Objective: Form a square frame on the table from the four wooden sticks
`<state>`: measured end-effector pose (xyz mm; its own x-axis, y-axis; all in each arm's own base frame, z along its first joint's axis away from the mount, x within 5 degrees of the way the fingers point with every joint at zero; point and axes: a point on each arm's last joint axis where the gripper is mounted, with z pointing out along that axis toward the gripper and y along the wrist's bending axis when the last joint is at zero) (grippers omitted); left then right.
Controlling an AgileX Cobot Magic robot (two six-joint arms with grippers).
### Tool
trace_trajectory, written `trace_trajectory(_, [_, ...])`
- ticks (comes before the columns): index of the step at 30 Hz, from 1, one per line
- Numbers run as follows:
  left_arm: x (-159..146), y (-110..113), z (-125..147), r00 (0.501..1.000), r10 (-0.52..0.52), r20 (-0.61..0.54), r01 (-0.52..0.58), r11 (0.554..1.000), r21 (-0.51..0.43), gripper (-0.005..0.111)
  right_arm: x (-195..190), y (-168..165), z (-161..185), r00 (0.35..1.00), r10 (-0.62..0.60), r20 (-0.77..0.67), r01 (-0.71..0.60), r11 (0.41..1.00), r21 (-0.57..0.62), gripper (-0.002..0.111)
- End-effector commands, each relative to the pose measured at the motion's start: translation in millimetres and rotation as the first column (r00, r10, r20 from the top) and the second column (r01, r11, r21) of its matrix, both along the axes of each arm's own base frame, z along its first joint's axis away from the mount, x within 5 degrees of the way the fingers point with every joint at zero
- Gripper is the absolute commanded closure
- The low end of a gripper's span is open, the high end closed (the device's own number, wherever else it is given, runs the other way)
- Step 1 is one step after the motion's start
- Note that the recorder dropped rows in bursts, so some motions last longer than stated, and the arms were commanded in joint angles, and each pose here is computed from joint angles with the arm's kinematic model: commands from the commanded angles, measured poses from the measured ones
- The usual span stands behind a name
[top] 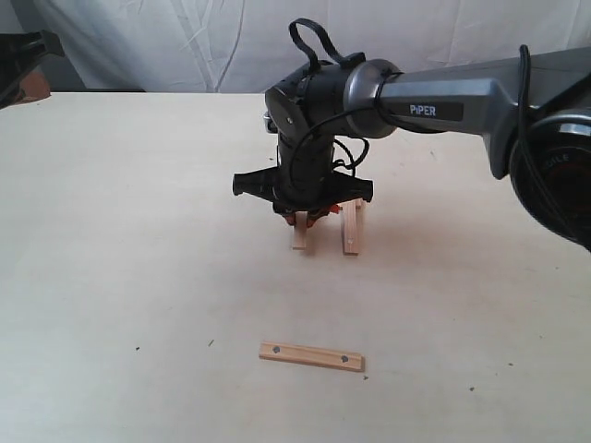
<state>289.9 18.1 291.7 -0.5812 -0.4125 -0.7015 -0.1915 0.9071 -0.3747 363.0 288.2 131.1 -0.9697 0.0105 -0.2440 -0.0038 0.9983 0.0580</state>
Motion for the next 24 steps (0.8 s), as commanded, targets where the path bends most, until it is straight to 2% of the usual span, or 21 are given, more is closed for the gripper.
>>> trace_trajectory(1, [0.0,0.9,-0.1,1.000,0.012,0.013,-0.012,1.000,0.000,0.107,1.0,-3.2,1.3,1.000,0.022,-0.001,-0.022,1.000,-0.016,0.078])
trace_trajectory(4, [0.0,0.9,-0.1,1.000,0.012,0.013,-0.012,1.000,0.000,0.107,1.0,-3.2,1.3,1.000,0.031,-0.001,-0.031,0.999,-0.019,0.065])
trace_trajectory(6, [0.0,0.9,-0.1,1.000,0.012,0.013,-0.012,1.000,0.000,0.107,1.1,-3.0,1.4,0.999,0.034,0.001,-0.034,0.999,-0.018,0.061])
trace_trajectory(10, [0.0,0.9,-0.1,1.000,0.012,0.013,-0.012,1.000,0.000,0.107,1.1,-2.8,5.0,1.000,0.031,0.003,-0.031,0.999,-0.013,0.060])
trace_trajectory(14, [0.1,-0.6,-0.2,1.000,0.006,0.012,-0.006,1.000,-0.003,0.107,2.8,-8.6,34.7,0.999,0.025,0.028,-0.025,1.000,0.008,0.061])
trace_trajectory(17, [0.3,-13.2,-0.5,0.997,-0.078,0.012,0.077,0.996,0.051,0.107,7.4,-30.2,64.4,0.997,0.081,0.010,-0.081,0.996,0.042,0.071])
trace_trajectory(21, [-2.2,-51.2,-1.2,0.958,-0.287,0.005,0.283,0.948,0.148,0.107,14.5,-85.3,95.0,0.999,0.022,-0.028,-0.022,1.000,0.000,0.106])
trace_trajectory(24, [-10.8,-88.4,-3.2,0.886,-0.464,-0.023,0.459,0.866,0.199,0.107,11.2,-127.5,107.1,1.000,-0.010,-0.022,0.010,1.000,-0.025,0.108])
